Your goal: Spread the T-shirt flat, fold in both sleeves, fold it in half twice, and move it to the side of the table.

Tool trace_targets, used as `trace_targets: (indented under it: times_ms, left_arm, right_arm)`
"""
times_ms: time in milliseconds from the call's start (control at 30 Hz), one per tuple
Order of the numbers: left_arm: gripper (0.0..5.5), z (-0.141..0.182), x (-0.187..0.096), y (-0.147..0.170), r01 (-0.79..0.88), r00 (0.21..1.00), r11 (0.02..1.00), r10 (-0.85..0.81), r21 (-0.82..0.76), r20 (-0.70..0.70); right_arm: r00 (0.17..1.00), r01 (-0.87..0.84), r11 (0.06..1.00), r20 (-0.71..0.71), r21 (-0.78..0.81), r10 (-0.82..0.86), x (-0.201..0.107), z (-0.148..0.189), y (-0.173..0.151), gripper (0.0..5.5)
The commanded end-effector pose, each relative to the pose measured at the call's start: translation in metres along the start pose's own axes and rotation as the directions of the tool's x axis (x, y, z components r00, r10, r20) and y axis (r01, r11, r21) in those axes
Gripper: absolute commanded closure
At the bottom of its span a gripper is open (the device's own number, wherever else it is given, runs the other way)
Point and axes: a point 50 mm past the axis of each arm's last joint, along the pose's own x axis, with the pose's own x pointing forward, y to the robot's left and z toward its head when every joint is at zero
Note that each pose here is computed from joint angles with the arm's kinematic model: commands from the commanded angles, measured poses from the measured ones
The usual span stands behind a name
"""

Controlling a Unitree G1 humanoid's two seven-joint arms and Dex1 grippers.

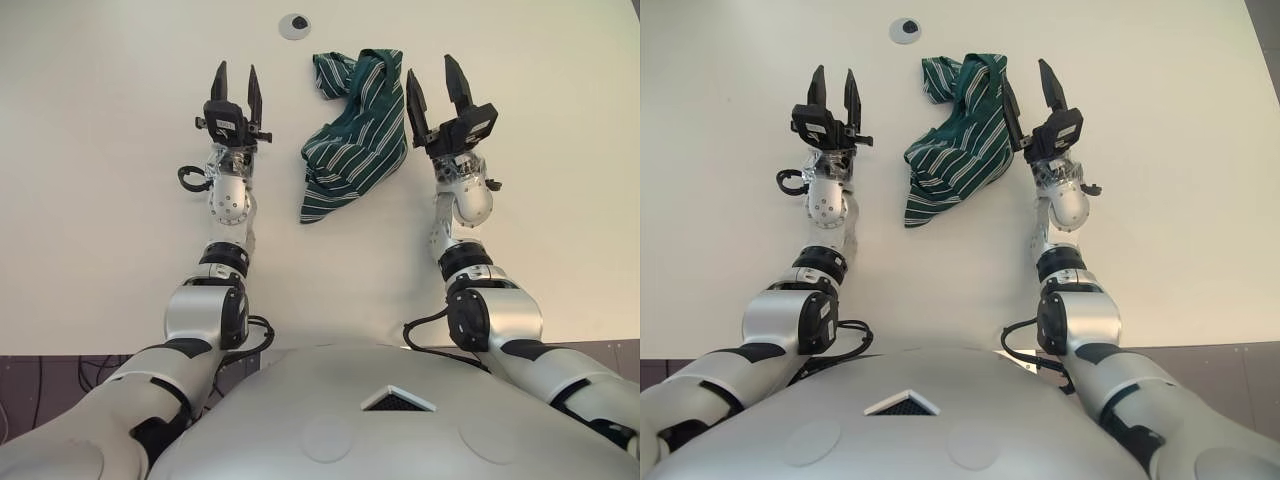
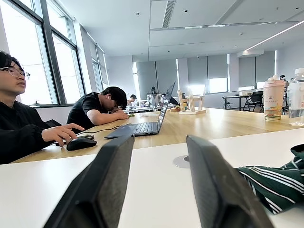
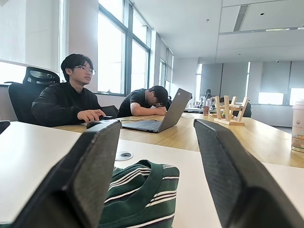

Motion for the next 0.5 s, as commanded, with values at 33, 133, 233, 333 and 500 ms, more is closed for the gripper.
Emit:
trace_targets:
  times_ms: [33, 133, 233, 333, 500]
  left_arm:
    - [3.52, -0.0114, -0.0160, -0.0040, 0.010, 0.998, 1.000, -0.010, -0.006, -0.060]
    - [3.52, -0.0114, -0.0161, -0.0038, 0.009, 0.998, 1.000, -0.009, -0.006, -0.060]
    - [3.52, -0.0113, -0.0161, -0.0038, 0.007, 0.998, 1.000, -0.007, -0.006, -0.058]
    - [3.52, -0.0112, -0.0161, -0.0037, 0.007, 0.998, 1.000, -0.007, -0.005, -0.058]
    - [3.52, -0.0113, -0.0159, -0.0037, 0.008, 0.998, 1.000, -0.008, -0.005, -0.059]
  right_arm:
    - [0.996, 0.029, 0.999, -0.087, 0.036, -0.026, -0.0236, -0.0149, 0.0065, 2.69]
    - [0.996, 0.029, 0.999, -0.087, 0.035, -0.025, -0.0235, -0.0149, 0.0067, 2.69]
    - [0.996, 0.028, 0.999, -0.088, 0.033, -0.025, -0.0236, -0.0149, 0.0067, 2.69]
    - [0.996, 0.028, 0.999, -0.088, 0.033, -0.025, -0.0237, -0.0150, 0.0068, 2.69]
    - [0.996, 0.028, 0.999, -0.089, 0.032, -0.025, -0.0237, -0.0150, 0.0069, 2.69]
